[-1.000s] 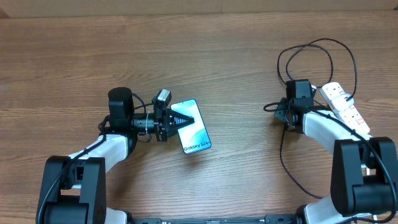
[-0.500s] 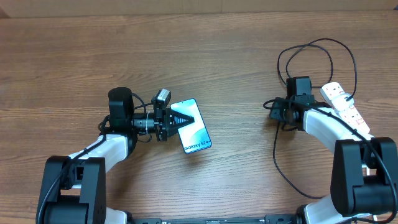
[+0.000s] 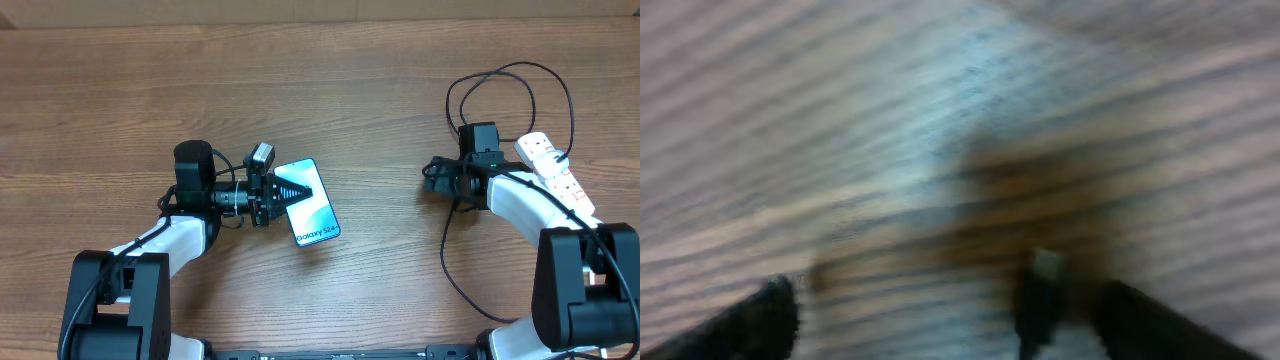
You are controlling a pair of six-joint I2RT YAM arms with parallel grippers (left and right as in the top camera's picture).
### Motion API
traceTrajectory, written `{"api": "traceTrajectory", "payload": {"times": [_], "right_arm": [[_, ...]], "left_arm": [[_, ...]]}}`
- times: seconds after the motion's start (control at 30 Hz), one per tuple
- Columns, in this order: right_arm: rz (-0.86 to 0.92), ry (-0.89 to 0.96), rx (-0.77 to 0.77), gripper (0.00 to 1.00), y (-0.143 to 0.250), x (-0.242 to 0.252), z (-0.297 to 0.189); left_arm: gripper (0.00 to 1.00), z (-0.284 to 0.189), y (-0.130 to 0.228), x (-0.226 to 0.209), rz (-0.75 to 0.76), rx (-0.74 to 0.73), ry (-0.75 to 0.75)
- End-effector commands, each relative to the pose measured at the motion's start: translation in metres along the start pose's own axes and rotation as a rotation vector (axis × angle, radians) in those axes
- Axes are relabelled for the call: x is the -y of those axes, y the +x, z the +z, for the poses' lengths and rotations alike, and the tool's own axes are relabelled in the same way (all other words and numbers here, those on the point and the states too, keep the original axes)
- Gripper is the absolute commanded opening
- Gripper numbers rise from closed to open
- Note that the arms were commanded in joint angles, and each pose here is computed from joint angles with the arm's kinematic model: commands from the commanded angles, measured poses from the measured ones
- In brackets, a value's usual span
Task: Plug charger to phone and switch on socket
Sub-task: 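Grasp the black USB-C cable plug near the power strip with the right gripper, then carry the cable plug with the right gripper to the phone's bottom port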
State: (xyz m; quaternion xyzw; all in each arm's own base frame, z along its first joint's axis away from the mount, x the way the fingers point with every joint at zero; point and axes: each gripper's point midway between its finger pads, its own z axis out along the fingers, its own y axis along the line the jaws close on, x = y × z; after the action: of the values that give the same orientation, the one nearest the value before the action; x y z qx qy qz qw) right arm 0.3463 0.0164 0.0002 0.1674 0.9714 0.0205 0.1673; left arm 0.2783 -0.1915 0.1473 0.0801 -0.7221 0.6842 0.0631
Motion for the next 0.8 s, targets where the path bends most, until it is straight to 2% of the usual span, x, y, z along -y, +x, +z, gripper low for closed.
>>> {"api": "traceTrajectory", "payload": {"times": [0.0,0.13,0.27,0.33,0.4,0.6,0.77], "right_arm": [[0.071,0.16,-0.142,1.0,0.05,0.039,0.021],[0.086,0.13,-0.097,1.0,0.038,0.032,0.024],[0.094,0.043,-0.187,0.98,0.056,0.018,0.022],[0.098,0.011,-0.241,0.83,0.067,0.012,0.02],[0.097,-0.011,-0.274,0.73,0.075,0.008,0.018],[0.096,-0.007,-0.285,0.35,0.078,0.008,0.018],[0.095,-0.017,-0.259,0.09,0.071,0.006,0.019]], "left_arm": [[0.05,0.001,0.0,0.009,0.051,-0.005,0.005],[0.05,0.001,-0.001,0.009,0.05,-0.002,0.003],[0.05,0.001,-0.001,0.009,0.05,-0.001,0.003],[0.05,0.001,-0.002,0.009,0.05,0.001,0.002],[0.06,0.001,-0.003,0.008,0.051,0.009,0.0],[0.07,0.001,-0.005,0.007,0.046,0.02,-0.005],[0.07,0.001,-0.005,0.007,0.046,0.021,-0.005]]}}
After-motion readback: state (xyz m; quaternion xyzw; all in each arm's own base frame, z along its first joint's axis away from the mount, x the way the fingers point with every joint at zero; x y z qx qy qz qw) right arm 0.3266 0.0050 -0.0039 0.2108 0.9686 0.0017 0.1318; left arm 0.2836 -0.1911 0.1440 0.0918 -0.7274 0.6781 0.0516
